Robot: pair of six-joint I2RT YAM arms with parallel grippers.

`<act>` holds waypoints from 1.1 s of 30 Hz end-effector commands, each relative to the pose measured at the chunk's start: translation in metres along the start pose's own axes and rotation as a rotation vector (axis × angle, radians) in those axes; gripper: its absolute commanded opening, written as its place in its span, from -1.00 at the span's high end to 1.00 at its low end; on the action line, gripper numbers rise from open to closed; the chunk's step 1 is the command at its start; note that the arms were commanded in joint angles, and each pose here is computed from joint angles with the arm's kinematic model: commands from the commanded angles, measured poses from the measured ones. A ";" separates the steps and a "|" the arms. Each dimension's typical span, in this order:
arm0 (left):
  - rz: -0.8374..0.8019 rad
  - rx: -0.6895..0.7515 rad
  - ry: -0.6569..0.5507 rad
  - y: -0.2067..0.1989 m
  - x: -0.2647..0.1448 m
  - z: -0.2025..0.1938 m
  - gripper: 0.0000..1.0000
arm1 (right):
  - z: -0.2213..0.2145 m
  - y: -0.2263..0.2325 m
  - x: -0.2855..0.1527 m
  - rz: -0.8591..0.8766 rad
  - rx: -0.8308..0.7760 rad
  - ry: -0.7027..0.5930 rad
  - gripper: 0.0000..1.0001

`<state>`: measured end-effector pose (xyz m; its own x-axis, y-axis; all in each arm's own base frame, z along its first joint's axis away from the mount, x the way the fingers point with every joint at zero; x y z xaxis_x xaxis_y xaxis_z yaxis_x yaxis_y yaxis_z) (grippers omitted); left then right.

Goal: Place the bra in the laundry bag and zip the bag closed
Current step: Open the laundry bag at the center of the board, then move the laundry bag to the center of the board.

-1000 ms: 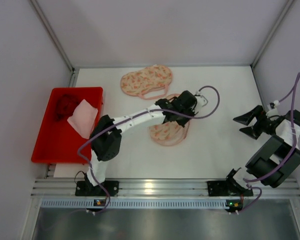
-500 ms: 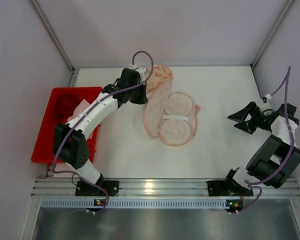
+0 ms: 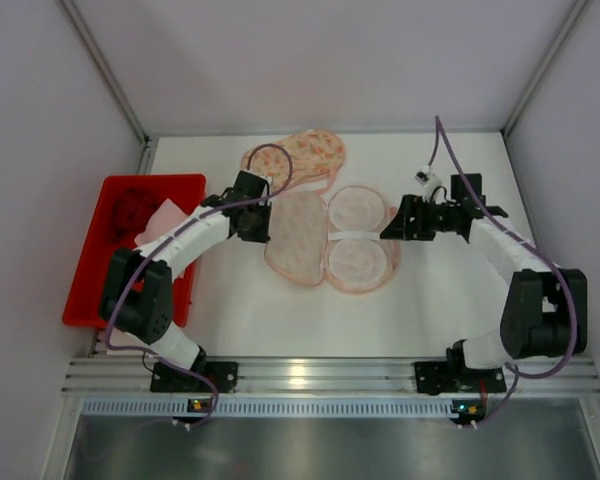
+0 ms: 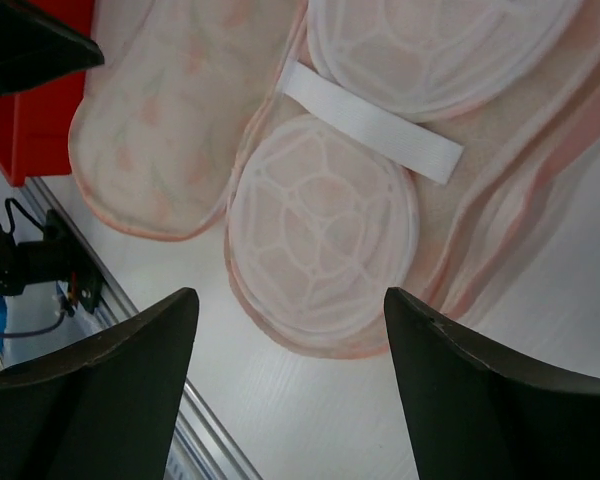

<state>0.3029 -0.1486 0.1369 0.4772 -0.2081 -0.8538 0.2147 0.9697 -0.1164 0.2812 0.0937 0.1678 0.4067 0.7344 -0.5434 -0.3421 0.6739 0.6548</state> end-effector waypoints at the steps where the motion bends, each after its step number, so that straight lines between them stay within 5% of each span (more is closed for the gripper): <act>1: 0.054 -0.007 -0.092 0.014 -0.017 0.019 0.40 | 0.008 0.004 0.032 -0.011 -0.063 0.008 -0.49; 12: -0.078 0.019 -0.190 0.022 -0.065 0.045 -0.47 | -0.012 -0.017 0.086 -0.059 -0.038 0.139 -0.37; 18: 0.004 -0.094 -0.246 0.071 -0.096 0.064 -0.96 | -0.039 -0.047 0.079 -0.223 0.009 0.188 -0.39; 26: 0.102 -0.198 -0.299 0.150 -0.119 0.067 -0.96 | -0.044 -0.067 0.035 -0.324 0.103 0.146 -0.38; 33: 0.082 -0.246 -0.290 0.183 -0.125 0.061 -0.94 | -0.020 -0.044 0.001 -0.343 -0.001 0.021 -0.46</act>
<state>0.3321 0.0411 0.2409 0.6934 -0.0693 -0.7172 -0.0820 0.9813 -0.1740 0.2734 0.0694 0.0987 0.3959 0.4824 -0.7814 -0.1208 0.8709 0.4764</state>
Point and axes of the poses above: each gripper's point midway between its finger pads, its own x axis out along the fingers, its own y axis along the line the jaws close on, z = x × y, the point moved 6 cm from there along -x, back along the fingers, and after that the axes turned 2 degrees about x, right-handed, at the moved point
